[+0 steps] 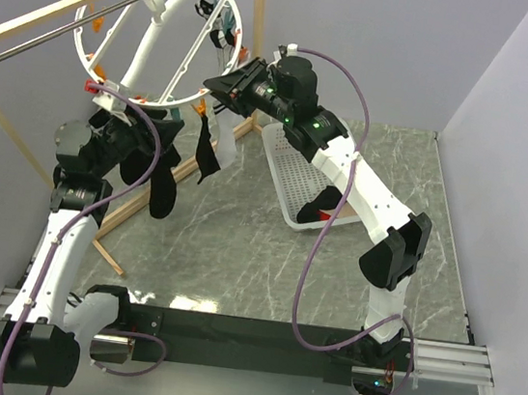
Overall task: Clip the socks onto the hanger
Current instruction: Open the clamp at the hanger.
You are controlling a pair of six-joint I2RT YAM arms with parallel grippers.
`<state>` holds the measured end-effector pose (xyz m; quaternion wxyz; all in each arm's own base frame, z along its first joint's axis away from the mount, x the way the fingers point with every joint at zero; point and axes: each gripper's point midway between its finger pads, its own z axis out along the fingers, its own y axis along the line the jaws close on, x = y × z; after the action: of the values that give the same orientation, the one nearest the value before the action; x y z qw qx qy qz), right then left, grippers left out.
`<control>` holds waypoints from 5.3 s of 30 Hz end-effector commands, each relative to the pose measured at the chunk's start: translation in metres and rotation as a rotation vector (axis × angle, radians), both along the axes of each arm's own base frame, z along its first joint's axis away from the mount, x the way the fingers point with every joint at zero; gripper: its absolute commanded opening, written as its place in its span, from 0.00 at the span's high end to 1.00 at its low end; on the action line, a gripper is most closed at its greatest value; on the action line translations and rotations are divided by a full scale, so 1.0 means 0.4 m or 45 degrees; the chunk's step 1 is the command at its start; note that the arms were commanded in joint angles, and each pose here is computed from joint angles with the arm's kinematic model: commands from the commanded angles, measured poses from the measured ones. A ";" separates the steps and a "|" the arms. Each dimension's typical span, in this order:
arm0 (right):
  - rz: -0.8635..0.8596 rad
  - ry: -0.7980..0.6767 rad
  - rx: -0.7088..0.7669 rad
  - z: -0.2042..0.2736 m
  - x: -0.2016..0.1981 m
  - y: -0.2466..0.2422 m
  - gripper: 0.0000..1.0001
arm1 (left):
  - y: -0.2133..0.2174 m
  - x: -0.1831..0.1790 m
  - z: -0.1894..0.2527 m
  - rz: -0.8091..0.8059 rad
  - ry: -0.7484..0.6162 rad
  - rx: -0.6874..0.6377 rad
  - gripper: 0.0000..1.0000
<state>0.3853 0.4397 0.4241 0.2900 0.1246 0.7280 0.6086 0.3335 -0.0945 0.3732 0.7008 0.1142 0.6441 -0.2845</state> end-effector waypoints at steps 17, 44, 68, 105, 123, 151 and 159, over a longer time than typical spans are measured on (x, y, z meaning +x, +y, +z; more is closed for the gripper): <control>0.051 -0.158 0.123 0.133 -0.024 -0.011 0.89 | -0.031 0.029 0.035 -0.128 -0.094 0.030 0.29; 0.094 -0.132 0.165 0.140 -0.025 0.005 0.91 | -0.059 0.033 0.093 -0.249 -0.253 -0.180 0.26; 0.143 -0.085 0.205 0.176 -0.032 -0.010 0.93 | -0.015 0.086 0.025 -0.071 -0.140 -0.270 0.18; 0.161 -0.077 0.184 0.162 -0.026 -0.033 0.93 | -0.067 0.027 0.160 -0.316 -0.403 -0.319 0.48; 0.150 -0.074 0.182 0.157 -0.021 -0.035 0.94 | -0.067 0.019 0.157 -0.255 -0.316 -0.378 0.52; 0.146 -0.082 0.182 0.162 -0.018 -0.033 0.94 | -0.045 0.042 0.190 -0.182 -0.333 -0.480 0.87; 0.142 -0.082 0.184 0.162 -0.014 -0.031 0.94 | -0.046 0.054 0.165 -0.129 -0.211 -0.572 0.65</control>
<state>0.3999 0.4296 0.4376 0.2285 0.1452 0.7185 0.6407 0.3623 -0.1202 0.4058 0.7135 0.0204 0.5326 -0.4549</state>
